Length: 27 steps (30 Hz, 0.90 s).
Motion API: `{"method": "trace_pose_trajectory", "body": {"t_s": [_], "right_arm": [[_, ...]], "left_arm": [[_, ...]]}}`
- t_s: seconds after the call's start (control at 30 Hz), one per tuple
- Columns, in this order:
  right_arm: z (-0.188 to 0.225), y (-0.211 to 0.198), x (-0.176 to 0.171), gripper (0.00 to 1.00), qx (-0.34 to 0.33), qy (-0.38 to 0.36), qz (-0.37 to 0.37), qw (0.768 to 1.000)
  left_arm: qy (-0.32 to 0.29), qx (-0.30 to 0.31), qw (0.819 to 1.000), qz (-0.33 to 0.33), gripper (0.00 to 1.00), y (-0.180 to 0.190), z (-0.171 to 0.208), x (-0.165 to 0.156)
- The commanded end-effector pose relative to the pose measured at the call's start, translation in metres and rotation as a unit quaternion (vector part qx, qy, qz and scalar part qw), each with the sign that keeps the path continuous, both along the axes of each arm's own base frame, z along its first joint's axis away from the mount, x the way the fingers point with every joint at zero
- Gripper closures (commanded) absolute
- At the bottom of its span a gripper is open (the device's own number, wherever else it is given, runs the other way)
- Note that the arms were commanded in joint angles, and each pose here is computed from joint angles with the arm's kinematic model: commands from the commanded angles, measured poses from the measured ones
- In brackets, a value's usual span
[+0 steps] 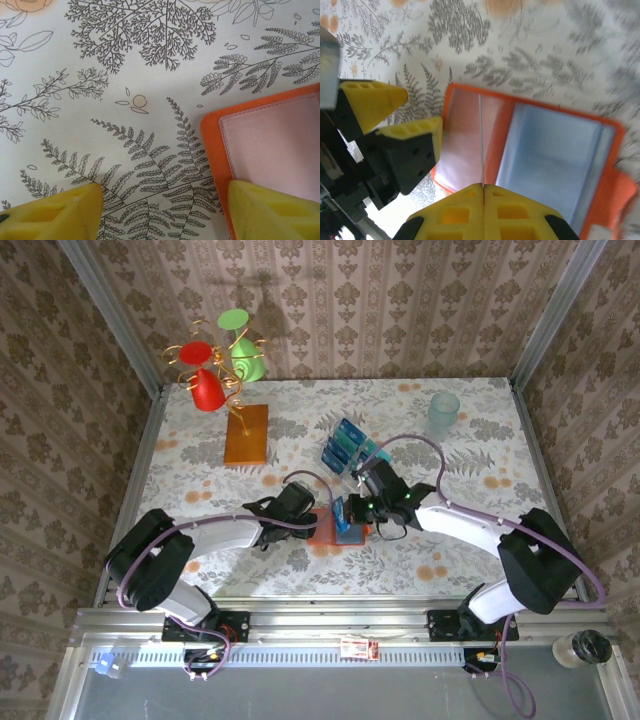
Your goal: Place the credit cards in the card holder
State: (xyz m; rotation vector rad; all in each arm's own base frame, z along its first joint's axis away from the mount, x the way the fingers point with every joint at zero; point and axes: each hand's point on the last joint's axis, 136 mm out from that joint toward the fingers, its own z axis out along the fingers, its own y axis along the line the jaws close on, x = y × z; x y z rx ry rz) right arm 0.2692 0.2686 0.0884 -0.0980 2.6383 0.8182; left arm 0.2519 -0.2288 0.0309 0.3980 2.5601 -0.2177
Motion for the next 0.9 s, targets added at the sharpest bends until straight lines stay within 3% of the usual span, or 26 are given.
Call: {"method": "trace_pose_trajectory", "body": {"t_s": [0.0, 0.4, 0.87], "right_arm": [[0.014, 0.02, 0.004, 1.0, 0.076, -0.006, -0.028, 0.997], [-0.027, 0.017, 0.001, 1.0, 0.064, 0.026, -0.048, 0.996], [-0.038, 0.015, -0.001, 1.0, 0.064, 0.036, -0.056, 0.996]], "left_arm": [[0.0, 0.021, 1.0, -0.001, 0.32, 0.005, 0.0, 0.005], [-0.008, 0.01, 1.0, -0.001, 0.32, 0.003, 0.012, 0.005], [-0.007, -0.005, 1.0, -0.01, 0.31, -0.013, 0.012, -0.005]]}}
